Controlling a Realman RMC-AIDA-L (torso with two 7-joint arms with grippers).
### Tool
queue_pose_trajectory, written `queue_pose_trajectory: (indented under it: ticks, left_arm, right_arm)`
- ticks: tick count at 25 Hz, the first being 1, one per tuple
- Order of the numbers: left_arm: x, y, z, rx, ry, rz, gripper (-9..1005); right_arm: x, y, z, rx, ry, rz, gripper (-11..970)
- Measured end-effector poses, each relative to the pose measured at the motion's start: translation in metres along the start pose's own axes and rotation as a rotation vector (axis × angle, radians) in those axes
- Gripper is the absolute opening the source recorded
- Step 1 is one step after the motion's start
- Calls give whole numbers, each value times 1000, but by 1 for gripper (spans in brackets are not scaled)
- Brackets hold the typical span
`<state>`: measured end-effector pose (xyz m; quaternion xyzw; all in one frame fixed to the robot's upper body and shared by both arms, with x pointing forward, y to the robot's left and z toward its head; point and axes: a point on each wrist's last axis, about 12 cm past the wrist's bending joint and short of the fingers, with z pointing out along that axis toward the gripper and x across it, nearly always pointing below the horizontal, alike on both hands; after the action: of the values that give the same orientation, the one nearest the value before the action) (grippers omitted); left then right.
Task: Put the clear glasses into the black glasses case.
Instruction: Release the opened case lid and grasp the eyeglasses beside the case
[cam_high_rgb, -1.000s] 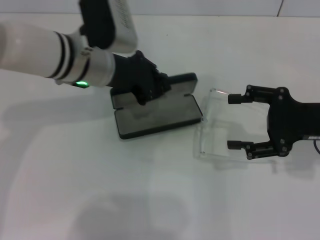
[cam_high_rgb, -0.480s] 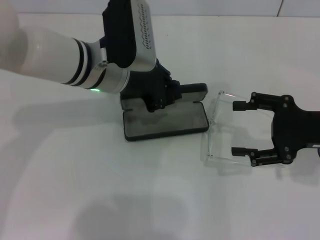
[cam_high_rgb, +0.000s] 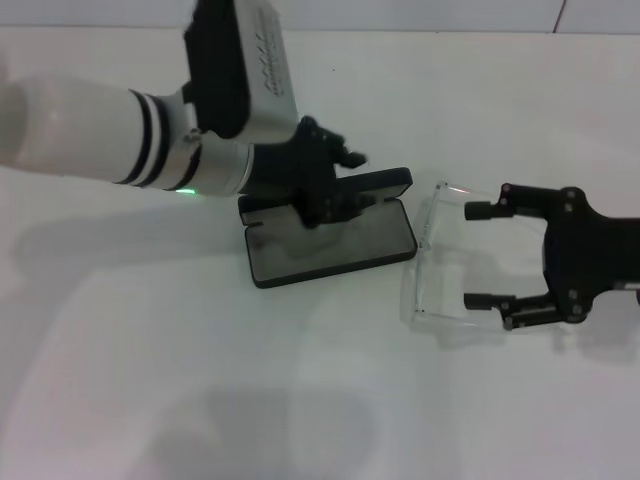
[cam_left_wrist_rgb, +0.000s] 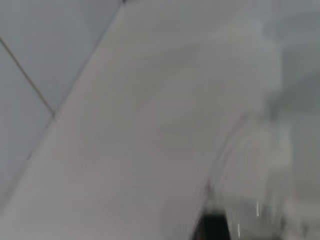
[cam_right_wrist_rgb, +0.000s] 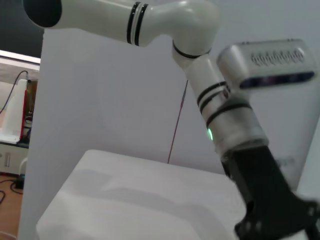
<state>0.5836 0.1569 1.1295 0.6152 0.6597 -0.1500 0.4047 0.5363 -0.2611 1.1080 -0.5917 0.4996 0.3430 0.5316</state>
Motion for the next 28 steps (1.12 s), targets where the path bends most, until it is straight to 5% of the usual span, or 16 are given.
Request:
queue_pose_trajectory:
  ticks: [7,15,20,28]
  left_arm:
    - [3,-13,-39,-39,-355,-113,441]
    - [59,-52,-62,-26,-628,-355,495]
    - [86,-69,-69,-58,-741,-456,498]
    - [100,-82,-72,-76,-771,-541,503]
  right_arm:
    - [-11,-16,4,-40,60,-32,817]
    - [-55,-54,19,-275,465,-251,816]
    - [-80,-72,58,-431,676,-401,815]
    - [-89,-80,106,-549,787,-575,814]
